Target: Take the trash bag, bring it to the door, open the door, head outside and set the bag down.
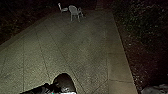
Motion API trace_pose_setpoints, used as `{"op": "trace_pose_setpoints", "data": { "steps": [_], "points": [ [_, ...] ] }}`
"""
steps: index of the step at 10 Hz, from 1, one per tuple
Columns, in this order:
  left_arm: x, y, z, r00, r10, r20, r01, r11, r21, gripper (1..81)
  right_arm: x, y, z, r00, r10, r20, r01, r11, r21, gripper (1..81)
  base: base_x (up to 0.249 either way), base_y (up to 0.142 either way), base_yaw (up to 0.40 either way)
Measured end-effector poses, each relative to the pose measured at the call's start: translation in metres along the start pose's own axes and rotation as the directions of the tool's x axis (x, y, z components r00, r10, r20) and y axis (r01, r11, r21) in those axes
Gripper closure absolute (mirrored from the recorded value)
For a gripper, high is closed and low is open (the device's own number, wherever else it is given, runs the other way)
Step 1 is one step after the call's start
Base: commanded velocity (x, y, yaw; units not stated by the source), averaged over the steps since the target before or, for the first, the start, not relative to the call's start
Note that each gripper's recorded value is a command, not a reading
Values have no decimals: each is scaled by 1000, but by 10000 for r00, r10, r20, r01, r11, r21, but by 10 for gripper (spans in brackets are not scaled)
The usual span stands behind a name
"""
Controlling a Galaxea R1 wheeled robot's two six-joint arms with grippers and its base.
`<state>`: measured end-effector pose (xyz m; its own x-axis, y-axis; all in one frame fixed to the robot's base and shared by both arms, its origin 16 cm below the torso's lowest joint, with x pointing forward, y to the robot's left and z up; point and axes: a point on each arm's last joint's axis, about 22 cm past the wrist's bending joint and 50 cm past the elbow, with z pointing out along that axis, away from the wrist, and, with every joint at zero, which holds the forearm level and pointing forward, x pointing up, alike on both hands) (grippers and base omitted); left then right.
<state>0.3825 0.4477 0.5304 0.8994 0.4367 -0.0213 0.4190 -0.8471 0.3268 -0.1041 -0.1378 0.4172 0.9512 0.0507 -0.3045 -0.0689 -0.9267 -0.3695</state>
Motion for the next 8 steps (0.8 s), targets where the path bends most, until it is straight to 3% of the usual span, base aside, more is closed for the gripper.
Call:
{"op": "trace_pose_setpoints", "data": {
  "steps": [1, 3, 6, 7, 8],
  "points": [
    [10, -7, -11, 9996, -260, -64, 260, 9996, 55, 10, 0, 0, 0, 10000, 4, -8, -4, 10000, 1, 10, 0, 0, 0],
    [14, -22, -20, 9992, -372, -172, 377, 9989, 276, 10, 0, 0, 0, 10000, 8, -19, -8, 10000, 3, 10, 0, 0, 0],
    [-11, -10, -11, 9994, -324, 129, 323, 9995, 33, 10, 10, 0, -3, 9996, -80, -266, 80, 10000, -18, 10, 0, 0, 0],
    [-35, -12, -5, 9989, -287, 357, 287, 9996, 22, 10, 21, -2, -6, 9982, -98, -585, 97, 10000, -23, 10, 0, 0, 0],
    [-68, -11, 10, 9969, -49, 784, 47, 10000, 31, 10, 30, -3, -9, 9955, 5, -943, -6, 10000, -10, 10, 0, 0, 0]
  ]
}}
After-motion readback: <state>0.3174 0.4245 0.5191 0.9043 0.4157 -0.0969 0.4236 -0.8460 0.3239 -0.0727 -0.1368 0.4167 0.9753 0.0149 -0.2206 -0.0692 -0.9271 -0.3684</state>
